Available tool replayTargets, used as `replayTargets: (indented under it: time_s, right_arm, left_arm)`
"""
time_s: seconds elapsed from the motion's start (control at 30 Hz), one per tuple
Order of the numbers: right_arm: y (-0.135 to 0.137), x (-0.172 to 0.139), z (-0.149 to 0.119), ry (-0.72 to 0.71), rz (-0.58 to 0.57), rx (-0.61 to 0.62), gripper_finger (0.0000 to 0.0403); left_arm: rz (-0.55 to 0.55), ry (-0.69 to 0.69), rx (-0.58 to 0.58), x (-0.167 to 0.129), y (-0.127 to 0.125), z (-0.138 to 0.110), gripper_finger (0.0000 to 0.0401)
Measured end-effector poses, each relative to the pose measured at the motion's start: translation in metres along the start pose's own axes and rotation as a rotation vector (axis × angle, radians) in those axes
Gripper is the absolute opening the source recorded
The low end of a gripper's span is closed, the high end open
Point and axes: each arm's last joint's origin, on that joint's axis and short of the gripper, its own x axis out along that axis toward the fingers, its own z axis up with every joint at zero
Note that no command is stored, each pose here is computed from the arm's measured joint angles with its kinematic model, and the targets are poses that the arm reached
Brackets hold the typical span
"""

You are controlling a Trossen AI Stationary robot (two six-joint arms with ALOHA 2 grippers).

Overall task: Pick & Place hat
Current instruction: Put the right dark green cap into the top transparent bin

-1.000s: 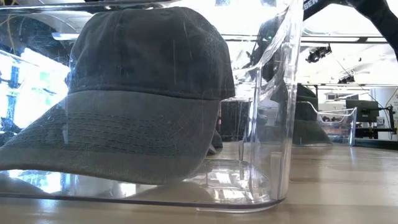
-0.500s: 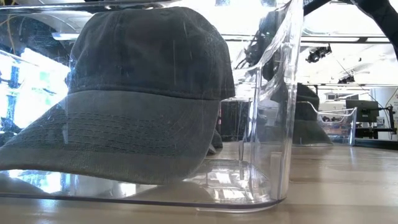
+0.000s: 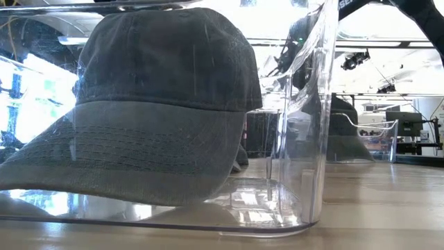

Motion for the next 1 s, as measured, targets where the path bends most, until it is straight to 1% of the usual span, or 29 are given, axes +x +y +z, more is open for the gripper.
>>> replayTargets:
  time_s: [0.07,0.1,0.23,0.3,0.43,0.5,0.63,0.77,0.83,0.9,1.0]
  right_arm:
    - [0.005,-0.004,-0.002,-0.027,0.062,-0.007,0.0]
    - [0.007,-0.007,-0.004,-0.039,0.076,-0.011,0.0]
    - [0.014,-0.012,-0.008,-0.052,0.055,-0.036,0.0]
    - [0.014,-0.015,-0.01,-0.045,-0.021,-0.087,0.0]
    - [0.013,-0.019,-0.014,-0.003,-0.258,-0.125,0.0004]
    - [0.014,-0.023,-0.017,-0.004,-0.303,-0.145,0.0013]
    - [0.017,-0.035,-0.023,-0.079,-0.313,-0.167,0.0051]
    - [0.02,-0.047,-0.033,-0.128,-0.311,-0.179,0.0111]
    - [0.023,-0.052,-0.039,-0.132,-0.316,-0.209,0.0143]
    - [0.025,-0.056,-0.045,-0.118,-0.329,-0.285,0.0173]
    - [0.03,-0.058,-0.049,-0.079,-0.345,-0.471,0.0203]
  left_arm:
    - [0.0,-0.001,0.0,0.0,0.0,0.0,0.0092]
    - [0.0,0.0,0.0,0.0,0.0,0.0,0.0092]
    - [0.0,-0.001,0.0,0.0,0.0,0.0,0.0092]
    - [0.0,-0.001,0.0,0.0,0.0,0.0,0.0092]
    - [0.0,-0.002,0.0,0.0,0.0,0.0,0.0092]
    - [0.0,-0.004,-0.001,0.0,0.0,0.0,0.0092]
    - [0.0,-0.005,0.008,0.0,0.0,0.0,0.0092]
    - [-0.006,-0.004,0.025,0.0,0.0,0.0,0.0092]
    - [-0.017,-0.003,0.026,0.0,-0.001,0.0,0.0092]
    - [-0.034,-0.001,0.026,0.0,-0.001,0.0,0.0092]
    - [-0.049,0.0,0.026,0.0,-0.001,0.0,0.0092]
